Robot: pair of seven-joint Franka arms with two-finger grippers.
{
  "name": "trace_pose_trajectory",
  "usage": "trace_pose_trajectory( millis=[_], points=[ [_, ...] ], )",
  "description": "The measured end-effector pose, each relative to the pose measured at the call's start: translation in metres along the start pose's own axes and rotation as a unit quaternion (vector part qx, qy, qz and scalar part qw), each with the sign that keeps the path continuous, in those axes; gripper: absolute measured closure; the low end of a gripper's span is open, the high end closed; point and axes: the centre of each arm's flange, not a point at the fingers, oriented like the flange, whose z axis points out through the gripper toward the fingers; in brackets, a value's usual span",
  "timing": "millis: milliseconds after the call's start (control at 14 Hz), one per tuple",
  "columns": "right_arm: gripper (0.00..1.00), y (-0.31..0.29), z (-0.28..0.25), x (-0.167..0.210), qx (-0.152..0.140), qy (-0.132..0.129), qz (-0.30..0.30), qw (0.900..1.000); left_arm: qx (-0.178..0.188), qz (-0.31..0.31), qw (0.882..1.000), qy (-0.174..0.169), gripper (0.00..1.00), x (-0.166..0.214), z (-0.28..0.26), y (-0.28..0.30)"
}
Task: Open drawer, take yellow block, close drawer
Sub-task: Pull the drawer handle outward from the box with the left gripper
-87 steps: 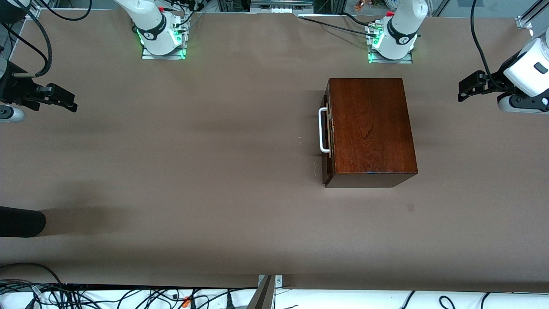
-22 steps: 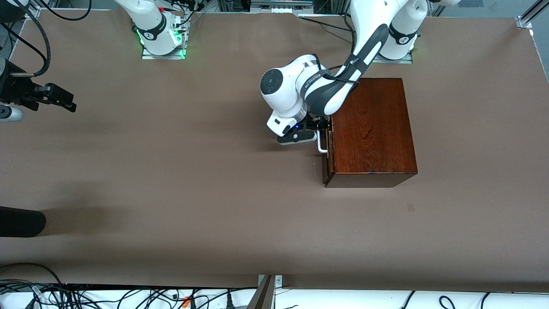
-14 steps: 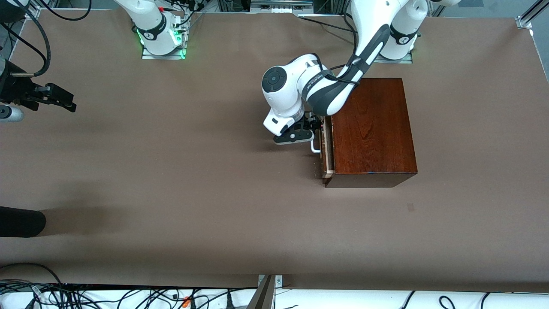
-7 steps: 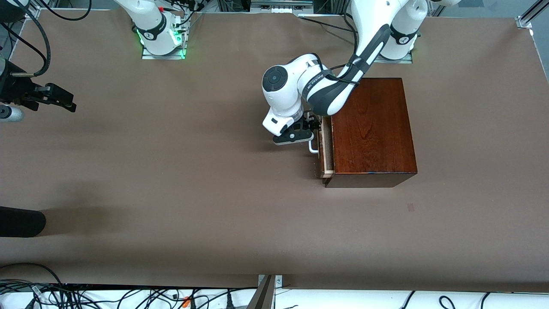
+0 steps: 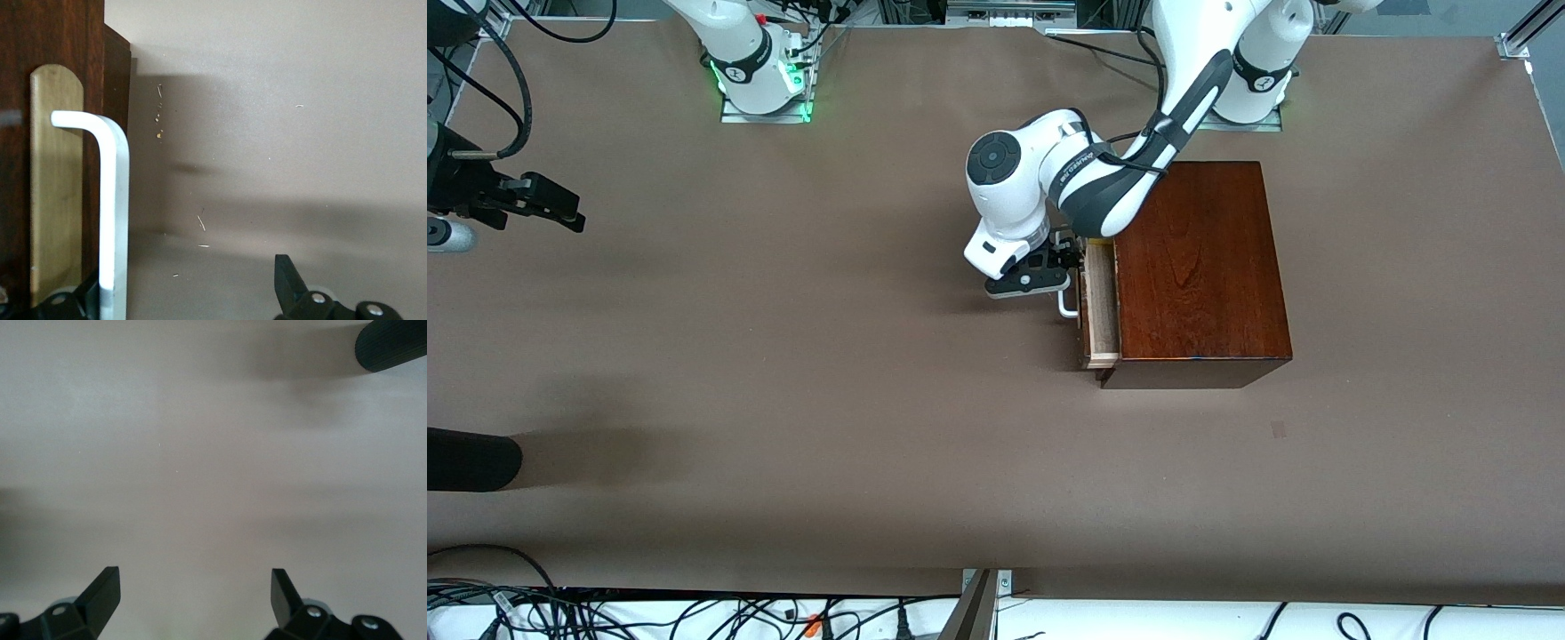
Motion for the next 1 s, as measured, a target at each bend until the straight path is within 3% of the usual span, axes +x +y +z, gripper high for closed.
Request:
trace_pose_trajectory(
  millis=[1003],
  points=[
    [0.00,0.000,0.000,0.000,0.000,0.000,0.000,1.000,-0.028,0.018,0.999,0.015,0.00,-0.013,-0.017,0.030]
  ],
)
